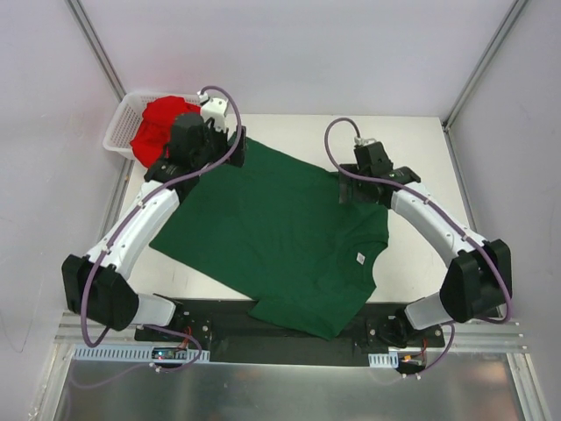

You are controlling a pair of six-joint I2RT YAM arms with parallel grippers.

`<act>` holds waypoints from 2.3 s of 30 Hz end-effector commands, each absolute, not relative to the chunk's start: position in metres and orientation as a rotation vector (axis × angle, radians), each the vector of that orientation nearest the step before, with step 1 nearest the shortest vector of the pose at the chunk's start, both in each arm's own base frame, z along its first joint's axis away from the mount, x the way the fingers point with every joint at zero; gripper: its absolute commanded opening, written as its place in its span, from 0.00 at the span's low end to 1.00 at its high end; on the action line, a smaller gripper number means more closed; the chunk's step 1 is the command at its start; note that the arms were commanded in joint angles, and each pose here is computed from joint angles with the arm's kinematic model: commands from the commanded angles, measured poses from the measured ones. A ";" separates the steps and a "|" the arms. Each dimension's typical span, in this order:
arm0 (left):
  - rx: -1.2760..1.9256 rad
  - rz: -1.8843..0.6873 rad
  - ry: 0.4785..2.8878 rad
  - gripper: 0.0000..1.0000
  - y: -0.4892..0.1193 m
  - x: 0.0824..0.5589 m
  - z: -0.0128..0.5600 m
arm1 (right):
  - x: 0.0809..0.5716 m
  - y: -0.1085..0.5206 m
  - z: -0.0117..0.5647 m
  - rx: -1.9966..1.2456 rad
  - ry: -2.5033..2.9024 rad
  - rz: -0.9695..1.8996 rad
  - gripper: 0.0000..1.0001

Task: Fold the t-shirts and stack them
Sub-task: Flatten out the tshirt

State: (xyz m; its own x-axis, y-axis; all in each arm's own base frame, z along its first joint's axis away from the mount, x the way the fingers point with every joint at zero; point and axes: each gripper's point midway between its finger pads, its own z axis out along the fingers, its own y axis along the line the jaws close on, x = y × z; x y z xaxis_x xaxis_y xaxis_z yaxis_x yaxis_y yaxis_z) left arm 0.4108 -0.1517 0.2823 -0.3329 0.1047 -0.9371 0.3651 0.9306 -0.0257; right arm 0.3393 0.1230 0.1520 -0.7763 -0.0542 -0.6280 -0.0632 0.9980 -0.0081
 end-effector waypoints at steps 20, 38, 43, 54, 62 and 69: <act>0.329 -0.291 1.971 0.99 -0.153 0.339 0.248 | 0.436 0.123 0.094 -0.178 2.505 -0.409 0.70; 0.318 -0.266 1.959 0.99 -0.146 0.336 0.252 | 0.454 0.092 0.081 -0.193 2.523 -0.341 0.67; 0.317 -0.267 1.964 0.99 -0.147 0.337 0.251 | 0.455 0.104 0.078 -0.261 2.530 -0.248 0.66; 0.320 -0.243 1.960 0.99 -0.143 0.336 0.251 | 0.462 0.113 0.071 -0.336 2.543 -0.122 0.65; 0.316 -0.235 1.955 0.99 -0.141 0.336 0.253 | 0.472 0.108 0.068 -0.338 2.561 -0.060 0.56; 0.318 -0.225 1.951 0.99 -0.140 0.336 0.254 | 0.478 0.112 0.065 -0.369 2.579 -0.034 0.55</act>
